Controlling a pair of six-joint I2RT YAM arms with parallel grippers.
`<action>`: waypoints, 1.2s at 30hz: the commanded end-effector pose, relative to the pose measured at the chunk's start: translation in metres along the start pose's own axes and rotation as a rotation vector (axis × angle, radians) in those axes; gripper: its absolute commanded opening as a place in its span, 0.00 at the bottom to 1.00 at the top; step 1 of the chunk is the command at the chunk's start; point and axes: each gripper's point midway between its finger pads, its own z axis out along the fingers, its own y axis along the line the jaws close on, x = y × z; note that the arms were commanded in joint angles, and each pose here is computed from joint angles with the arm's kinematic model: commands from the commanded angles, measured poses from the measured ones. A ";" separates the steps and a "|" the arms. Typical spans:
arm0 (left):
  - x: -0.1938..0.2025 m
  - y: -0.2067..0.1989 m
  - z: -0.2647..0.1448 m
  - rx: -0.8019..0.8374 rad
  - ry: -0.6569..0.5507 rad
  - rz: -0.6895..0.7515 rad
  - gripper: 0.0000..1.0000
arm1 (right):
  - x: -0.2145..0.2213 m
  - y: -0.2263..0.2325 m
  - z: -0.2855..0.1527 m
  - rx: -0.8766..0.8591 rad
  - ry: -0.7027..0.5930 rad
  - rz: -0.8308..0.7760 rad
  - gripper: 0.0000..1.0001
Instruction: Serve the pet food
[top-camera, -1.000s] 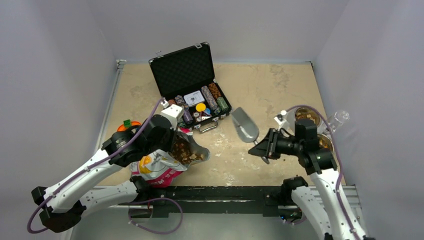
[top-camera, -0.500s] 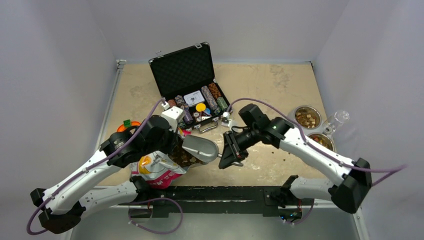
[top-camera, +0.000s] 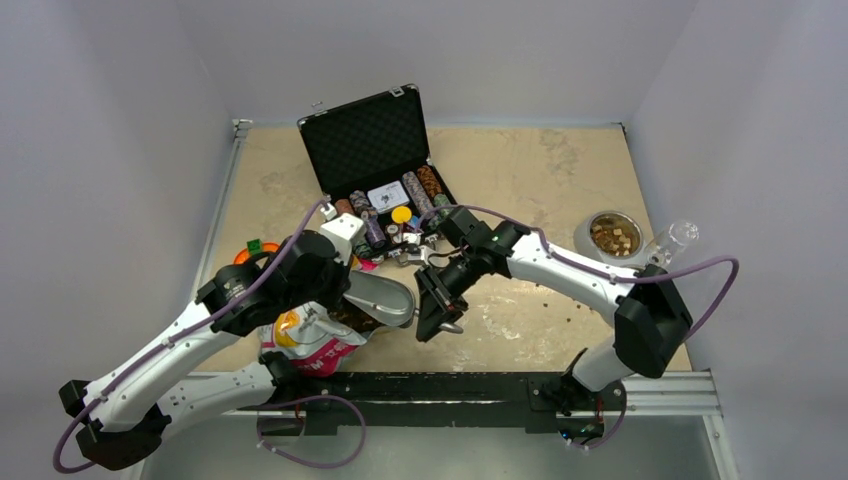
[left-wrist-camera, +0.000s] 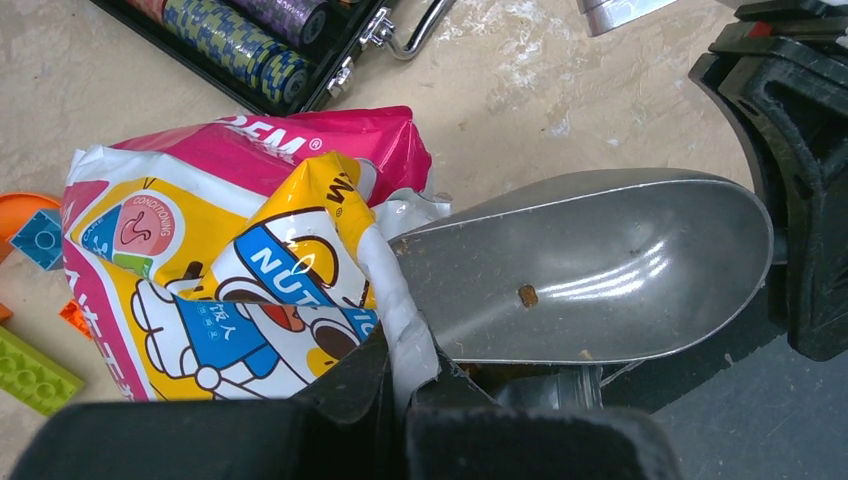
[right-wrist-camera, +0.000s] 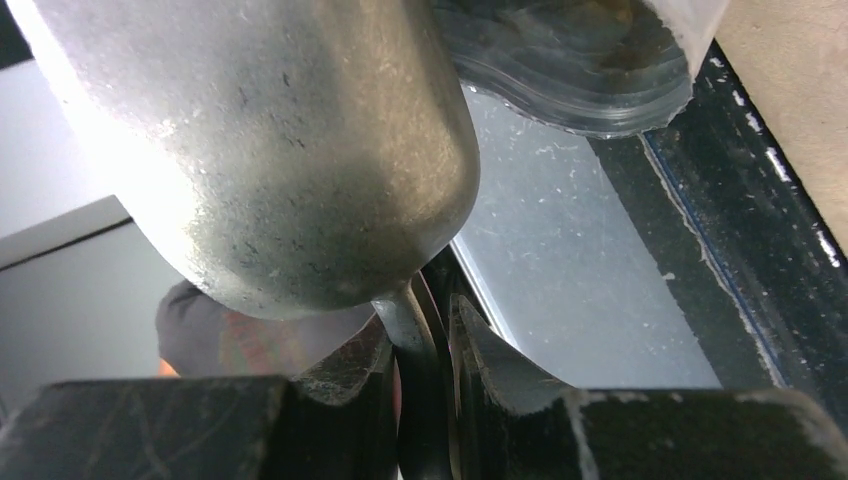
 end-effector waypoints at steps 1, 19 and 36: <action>-0.020 -0.033 -0.013 0.172 -0.058 -0.017 0.00 | -0.008 -0.007 0.002 0.017 -0.079 -0.091 0.00; -0.013 -0.022 -0.012 0.109 -0.028 -0.015 0.00 | 0.064 0.010 -0.013 0.077 -0.071 -0.146 0.00; -0.010 -0.029 -0.014 0.154 -0.034 -0.049 0.00 | -0.053 -0.027 -0.008 0.193 -0.204 -0.094 0.10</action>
